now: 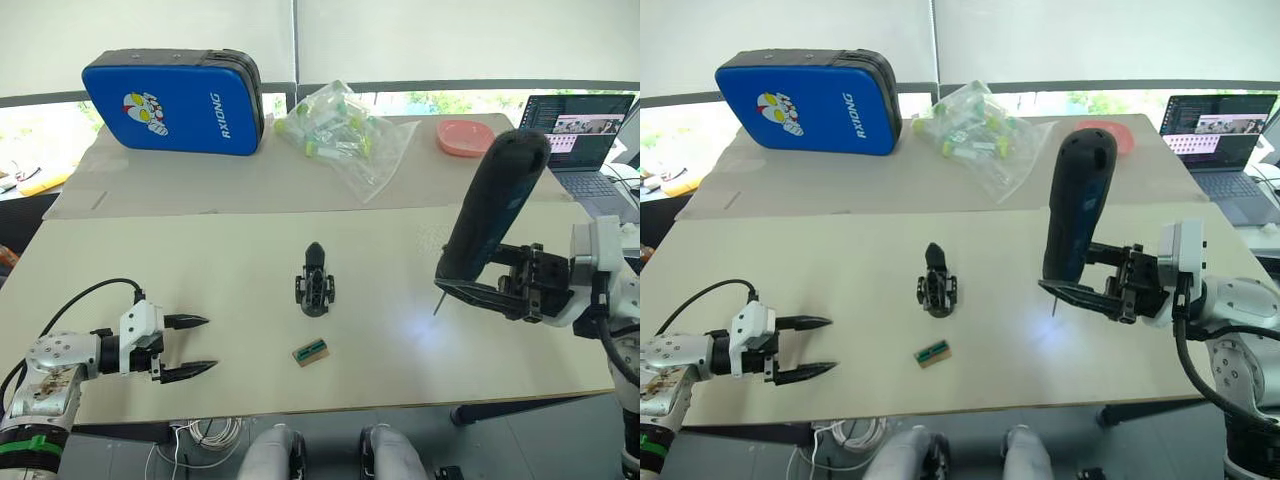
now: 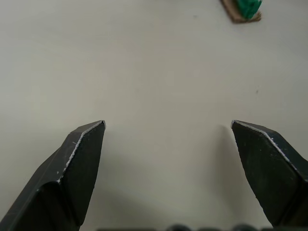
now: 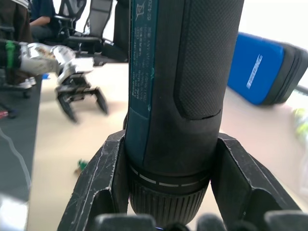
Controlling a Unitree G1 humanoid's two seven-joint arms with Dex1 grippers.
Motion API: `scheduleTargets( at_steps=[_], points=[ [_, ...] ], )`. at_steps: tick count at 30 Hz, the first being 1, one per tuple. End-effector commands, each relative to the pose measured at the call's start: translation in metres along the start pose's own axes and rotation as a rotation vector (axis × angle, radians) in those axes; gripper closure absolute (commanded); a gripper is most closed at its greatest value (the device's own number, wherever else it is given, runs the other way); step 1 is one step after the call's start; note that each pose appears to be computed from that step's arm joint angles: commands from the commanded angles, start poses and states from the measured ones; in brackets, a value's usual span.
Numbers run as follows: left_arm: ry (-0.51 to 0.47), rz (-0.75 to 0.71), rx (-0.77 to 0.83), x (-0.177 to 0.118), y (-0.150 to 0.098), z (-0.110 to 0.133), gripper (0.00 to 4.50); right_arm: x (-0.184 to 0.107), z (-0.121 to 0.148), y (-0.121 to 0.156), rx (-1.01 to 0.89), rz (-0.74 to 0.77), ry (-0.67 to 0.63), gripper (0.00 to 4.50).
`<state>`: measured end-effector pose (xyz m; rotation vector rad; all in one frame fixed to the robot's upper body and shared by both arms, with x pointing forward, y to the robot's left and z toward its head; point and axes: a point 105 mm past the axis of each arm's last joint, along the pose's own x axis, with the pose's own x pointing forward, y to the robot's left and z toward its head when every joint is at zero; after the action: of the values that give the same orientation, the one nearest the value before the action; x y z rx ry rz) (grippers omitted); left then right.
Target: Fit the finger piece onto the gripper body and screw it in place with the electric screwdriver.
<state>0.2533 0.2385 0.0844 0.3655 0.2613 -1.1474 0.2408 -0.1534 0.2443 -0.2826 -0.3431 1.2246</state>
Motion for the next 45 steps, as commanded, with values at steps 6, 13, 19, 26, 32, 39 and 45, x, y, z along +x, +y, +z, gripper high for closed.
scheduleTargets(
  at_steps=[6, 13, 19, 26, 32, 39, 45],
  points=[
    [-0.091, -0.102, 0.064, 0.057, -0.031, 0.028, 0.08, 0.067, 0.027, 0.042, 0.031, 0.199, -0.254, 2.53],
    [-0.123, -0.136, 0.093, 0.103, -0.044, 0.035, 0.08, 0.087, -0.001, 0.056, 0.047, 0.325, -0.26, 2.53],
    [-0.152, -0.188, 0.079, 0.127, -0.058, 0.042, 0.08, 0.098, -0.02, 0.06, 0.033, 0.384, -0.251, 2.53],
    [-0.147, -0.221, 0.059, 0.14, -0.062, 0.039, 0.08, 0.106, -0.025, 0.062, 0.03, 0.402, -0.265, 2.53],
    [-0.121, -0.248, 0.069, 0.144, -0.066, 0.03, 0.08, 0.111, -0.03, 0.065, 0.034, 0.417, -0.258, 2.53],
    [-0.095, -0.263, 0.073, 0.142, -0.068, 0.021, 0.08, 0.112, -0.037, 0.065, 0.035, 0.419, -0.235, 2.53],
    [-0.086, -0.253, 0.067, 0.143, -0.068, 0.017, 0.08, 0.112, -0.037, 0.063, 0.028, 0.415, -0.235, 2.53]
  ],
)
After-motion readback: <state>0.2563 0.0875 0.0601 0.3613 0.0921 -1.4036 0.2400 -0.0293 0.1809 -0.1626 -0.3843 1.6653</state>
